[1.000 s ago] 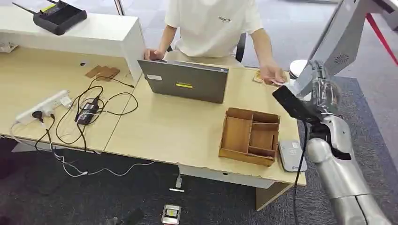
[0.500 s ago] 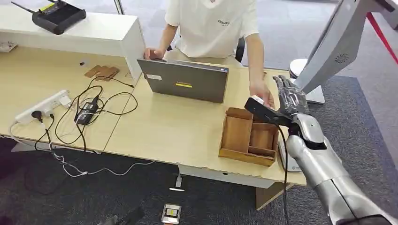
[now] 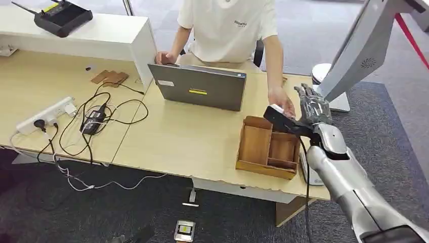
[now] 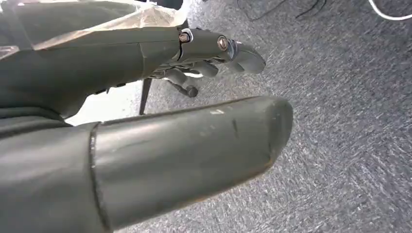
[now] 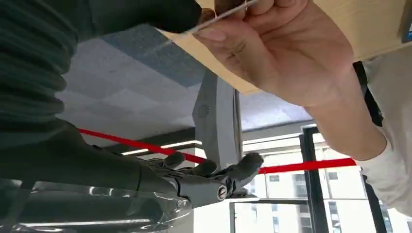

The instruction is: Pass the card to the sensor for recognition and then transmit it.

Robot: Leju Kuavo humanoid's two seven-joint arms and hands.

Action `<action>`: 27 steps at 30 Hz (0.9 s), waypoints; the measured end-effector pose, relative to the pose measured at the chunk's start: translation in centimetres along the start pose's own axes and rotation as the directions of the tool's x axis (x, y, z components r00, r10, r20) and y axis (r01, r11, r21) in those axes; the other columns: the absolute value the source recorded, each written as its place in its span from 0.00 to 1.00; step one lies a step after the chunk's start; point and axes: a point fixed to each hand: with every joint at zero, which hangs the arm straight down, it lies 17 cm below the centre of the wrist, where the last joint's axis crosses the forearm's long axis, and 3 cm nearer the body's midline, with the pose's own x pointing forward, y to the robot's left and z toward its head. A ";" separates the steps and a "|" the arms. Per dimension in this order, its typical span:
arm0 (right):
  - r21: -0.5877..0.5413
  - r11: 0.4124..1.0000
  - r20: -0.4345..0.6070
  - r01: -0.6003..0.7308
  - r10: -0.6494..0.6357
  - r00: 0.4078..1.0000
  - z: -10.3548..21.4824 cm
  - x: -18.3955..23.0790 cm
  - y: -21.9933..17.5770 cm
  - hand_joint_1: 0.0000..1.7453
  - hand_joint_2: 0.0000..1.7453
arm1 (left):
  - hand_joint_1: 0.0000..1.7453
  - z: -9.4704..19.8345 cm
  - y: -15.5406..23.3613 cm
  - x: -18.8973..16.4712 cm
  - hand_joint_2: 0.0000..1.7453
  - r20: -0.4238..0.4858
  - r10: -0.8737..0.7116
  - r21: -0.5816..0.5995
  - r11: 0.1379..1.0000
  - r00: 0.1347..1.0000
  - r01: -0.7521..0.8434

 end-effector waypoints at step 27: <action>-0.107 0.990 -0.025 0.093 -0.096 0.995 -0.4 -0.6 -2.5 1.00 1.00 | 0.00 0.2 -0.4 -1.2 0.00 -0.049 0.082 -0.002 0.997 0.995 -0.082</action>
